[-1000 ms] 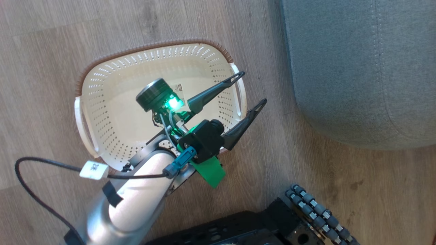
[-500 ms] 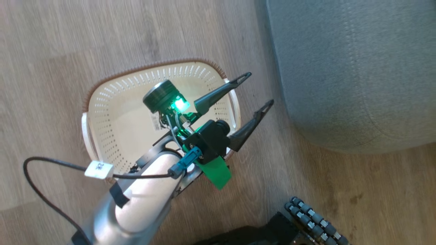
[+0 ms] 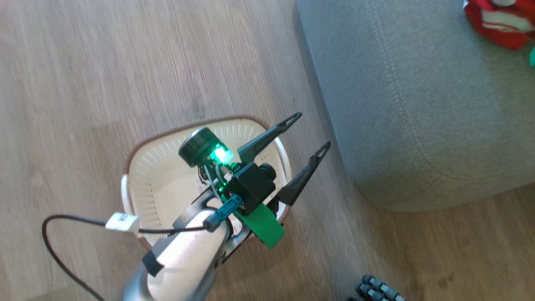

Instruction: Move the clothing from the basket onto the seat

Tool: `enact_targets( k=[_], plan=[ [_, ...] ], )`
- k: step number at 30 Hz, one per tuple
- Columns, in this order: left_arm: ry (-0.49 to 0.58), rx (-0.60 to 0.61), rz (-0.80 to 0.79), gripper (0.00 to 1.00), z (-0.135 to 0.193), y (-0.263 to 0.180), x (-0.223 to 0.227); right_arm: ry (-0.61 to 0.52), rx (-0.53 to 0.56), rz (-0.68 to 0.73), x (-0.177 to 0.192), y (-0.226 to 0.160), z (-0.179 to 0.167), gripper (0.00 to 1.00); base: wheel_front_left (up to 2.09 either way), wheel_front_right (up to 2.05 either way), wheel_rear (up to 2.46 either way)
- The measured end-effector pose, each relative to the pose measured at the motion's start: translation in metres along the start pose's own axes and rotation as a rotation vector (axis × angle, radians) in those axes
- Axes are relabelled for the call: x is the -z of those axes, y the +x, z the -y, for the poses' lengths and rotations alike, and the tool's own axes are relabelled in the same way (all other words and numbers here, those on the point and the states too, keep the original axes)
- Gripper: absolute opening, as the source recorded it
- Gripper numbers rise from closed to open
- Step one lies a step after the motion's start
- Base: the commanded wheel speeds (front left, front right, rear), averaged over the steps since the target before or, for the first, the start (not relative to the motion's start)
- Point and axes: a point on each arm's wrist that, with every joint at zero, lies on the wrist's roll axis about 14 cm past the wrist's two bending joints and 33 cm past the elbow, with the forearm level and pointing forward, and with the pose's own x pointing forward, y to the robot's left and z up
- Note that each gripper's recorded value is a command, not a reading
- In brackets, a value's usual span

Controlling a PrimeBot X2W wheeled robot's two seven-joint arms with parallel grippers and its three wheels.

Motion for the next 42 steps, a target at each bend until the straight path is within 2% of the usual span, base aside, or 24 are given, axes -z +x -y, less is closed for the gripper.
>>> enact_targets(
  k=[5,8,14,18,25,32,42],
  plan=[
    [0.035,-0.044,0.021,1.00,0.004,-0.008,-0.023,0.063,-0.029,0.216,-0.059,-0.021,-0.004,1.00,0.00,0.00,0.00],
    [0.045,-0.104,0.031,1.00,-0.001,-0.018,-0.035,0.116,-0.075,0.323,-0.080,-0.043,-0.012,1.00,0.00,0.00,0.00],
    [0.100,-0.238,0.061,1.00,-0.021,-0.043,-0.062,0.199,-0.223,0.546,-0.125,-0.096,-0.040,1.00,0.00,0.00,0.00],
    [0.136,-0.374,0.077,1.00,-0.045,-0.069,-0.078,0.245,-0.331,0.630,-0.138,-0.128,-0.069,1.00,0.00,0.00,0.00],
    [0.181,-0.668,0.118,1.00,-0.087,-0.135,-0.106,0.368,-0.477,0.656,-0.135,-0.167,-0.121,1.00,0.00,0.00,0.00],
    [0.193,-0.889,0.135,1.00,-0.101,-0.197,-0.119,0.461,-0.570,0.622,-0.126,-0.190,-0.161,1.00,0.00,0.00,0.00],
    [0.179,-1.023,0.095,1.00,-0.090,-0.250,-0.108,0.494,-0.634,0.448,-0.073,-0.214,-0.208,1.00,0.00,0.00,0.00]
  ],
)
